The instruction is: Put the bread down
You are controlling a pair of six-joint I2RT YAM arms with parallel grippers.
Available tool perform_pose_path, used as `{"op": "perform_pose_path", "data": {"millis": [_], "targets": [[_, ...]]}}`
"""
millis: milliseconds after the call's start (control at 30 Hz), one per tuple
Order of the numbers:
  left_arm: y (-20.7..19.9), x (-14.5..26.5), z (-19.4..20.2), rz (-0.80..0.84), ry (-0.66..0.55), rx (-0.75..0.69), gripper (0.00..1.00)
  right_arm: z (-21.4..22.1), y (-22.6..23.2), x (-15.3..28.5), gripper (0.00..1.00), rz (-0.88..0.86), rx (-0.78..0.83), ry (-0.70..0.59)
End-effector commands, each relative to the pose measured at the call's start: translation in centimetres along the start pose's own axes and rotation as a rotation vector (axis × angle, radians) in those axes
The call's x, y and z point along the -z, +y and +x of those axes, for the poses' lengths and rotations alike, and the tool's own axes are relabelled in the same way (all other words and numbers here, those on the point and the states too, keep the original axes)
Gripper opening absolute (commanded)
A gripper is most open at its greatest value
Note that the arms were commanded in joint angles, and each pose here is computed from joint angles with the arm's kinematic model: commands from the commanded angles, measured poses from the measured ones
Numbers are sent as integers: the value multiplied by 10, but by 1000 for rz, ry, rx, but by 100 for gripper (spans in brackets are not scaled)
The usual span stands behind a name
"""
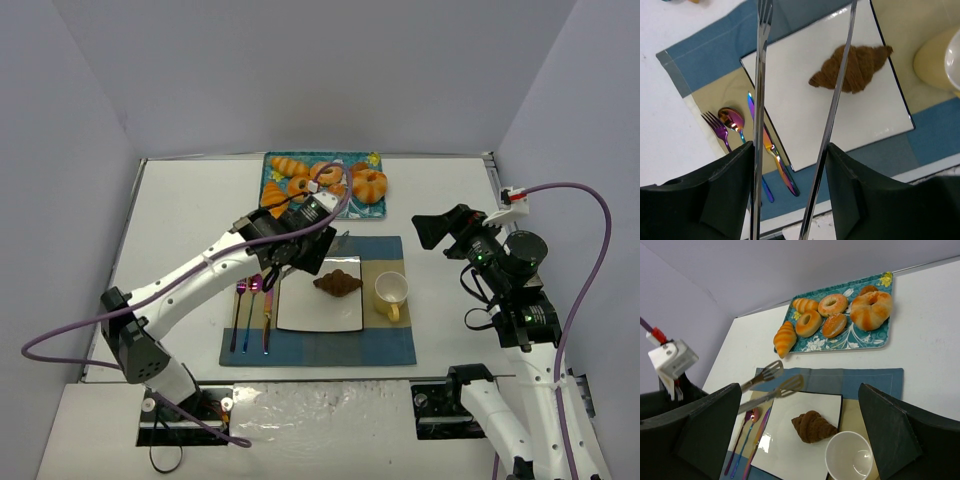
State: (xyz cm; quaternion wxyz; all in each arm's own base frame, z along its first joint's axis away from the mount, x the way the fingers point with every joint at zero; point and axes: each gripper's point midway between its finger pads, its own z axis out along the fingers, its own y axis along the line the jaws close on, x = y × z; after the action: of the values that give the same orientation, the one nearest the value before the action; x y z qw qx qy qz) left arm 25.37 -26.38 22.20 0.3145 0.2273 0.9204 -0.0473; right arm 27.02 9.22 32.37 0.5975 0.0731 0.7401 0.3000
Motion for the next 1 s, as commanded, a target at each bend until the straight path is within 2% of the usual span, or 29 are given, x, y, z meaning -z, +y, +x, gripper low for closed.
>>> {"op": "perform_pose_path", "data": {"millis": [0,400,700,967], "targets": [[5,9,-57,33,-134,40,52,-25,19,-2,100,-71,30,-72],[37,-50,-121,-76,-115,29,52,-34,24,-1,100,-76,46,-83],[61,-88,-140,-149,-87,30,52,-31,21,-2,100,-68,45,-73],[72,-117,-144,-138,-70,42,52,-32,22,0,100,-68,45,-81]]}}
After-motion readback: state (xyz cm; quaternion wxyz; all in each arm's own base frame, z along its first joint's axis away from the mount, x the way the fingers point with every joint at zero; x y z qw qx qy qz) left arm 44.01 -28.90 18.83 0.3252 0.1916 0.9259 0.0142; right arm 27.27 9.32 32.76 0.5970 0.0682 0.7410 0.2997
